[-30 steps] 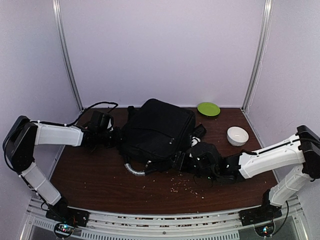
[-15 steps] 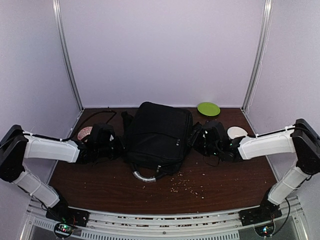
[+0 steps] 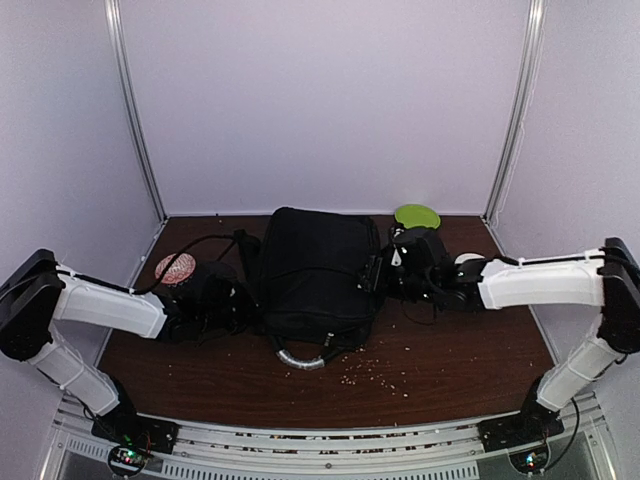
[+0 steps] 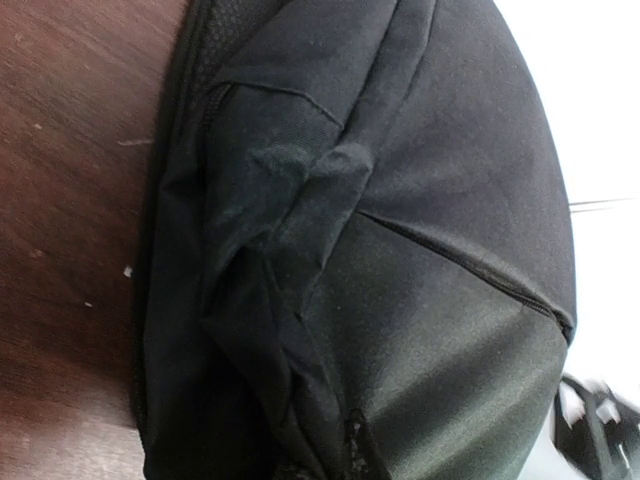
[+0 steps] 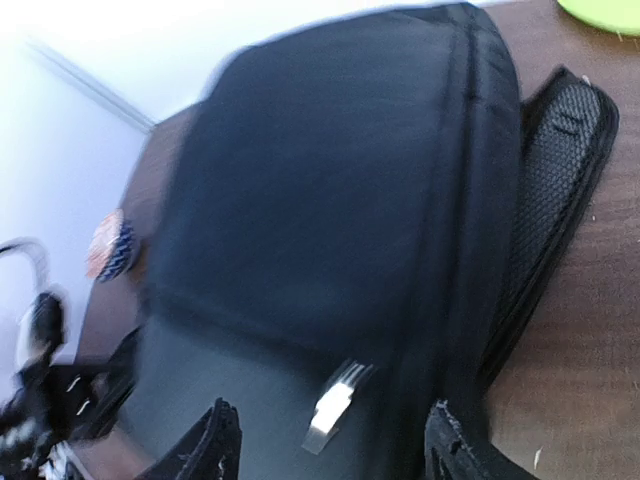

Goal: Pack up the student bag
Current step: Zip the student bag at the center of the board.

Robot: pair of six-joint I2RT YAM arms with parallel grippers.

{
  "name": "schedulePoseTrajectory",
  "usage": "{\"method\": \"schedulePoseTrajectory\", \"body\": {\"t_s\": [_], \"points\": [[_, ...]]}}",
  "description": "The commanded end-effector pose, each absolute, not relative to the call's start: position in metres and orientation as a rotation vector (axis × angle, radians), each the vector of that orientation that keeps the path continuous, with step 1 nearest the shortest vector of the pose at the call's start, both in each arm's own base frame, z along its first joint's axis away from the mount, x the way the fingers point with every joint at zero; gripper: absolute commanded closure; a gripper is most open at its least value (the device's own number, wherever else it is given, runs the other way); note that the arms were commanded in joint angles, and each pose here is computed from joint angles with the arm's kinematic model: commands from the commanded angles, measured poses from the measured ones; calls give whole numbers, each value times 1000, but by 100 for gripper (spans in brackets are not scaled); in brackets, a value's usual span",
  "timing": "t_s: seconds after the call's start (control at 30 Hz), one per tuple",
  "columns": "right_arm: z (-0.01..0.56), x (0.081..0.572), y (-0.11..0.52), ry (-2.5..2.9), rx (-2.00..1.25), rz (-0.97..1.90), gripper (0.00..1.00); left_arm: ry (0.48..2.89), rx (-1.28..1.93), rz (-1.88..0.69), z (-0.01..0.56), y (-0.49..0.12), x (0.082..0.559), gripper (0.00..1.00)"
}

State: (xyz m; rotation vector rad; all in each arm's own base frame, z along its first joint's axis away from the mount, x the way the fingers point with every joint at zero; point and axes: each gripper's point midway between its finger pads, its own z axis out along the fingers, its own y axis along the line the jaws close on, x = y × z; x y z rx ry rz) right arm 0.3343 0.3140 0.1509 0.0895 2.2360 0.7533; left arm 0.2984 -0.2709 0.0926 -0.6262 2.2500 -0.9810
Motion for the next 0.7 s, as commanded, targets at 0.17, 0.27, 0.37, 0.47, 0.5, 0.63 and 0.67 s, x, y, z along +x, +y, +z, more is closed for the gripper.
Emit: {"method": "schedulePoseTrajectory", "body": {"t_s": [0.17,0.27,0.37,0.47,0.5,0.63,0.67], "points": [[156,227,321,2110,-166,603,36,2183,-535,-1251,139,-317,296,100],[129,218,339,2183,-188,588,38,2179,-533,-1247,141,-317,297,100],[113,215,359,2225,-216,565,40,2179,-527,-1249,142,-318,297,100],[110,221,371,2236,-186,520,42,2180,-530,-1246,143,-317,296,100],[108,223,373,2237,-168,517,42,2180,-531,-1243,143,-316,296,100],[99,228,375,2254,-132,465,43,2190,-519,-1228,144,-316,296,100],[96,230,374,2262,-125,439,43,2190,-517,-1230,145,-316,296,100]]}}
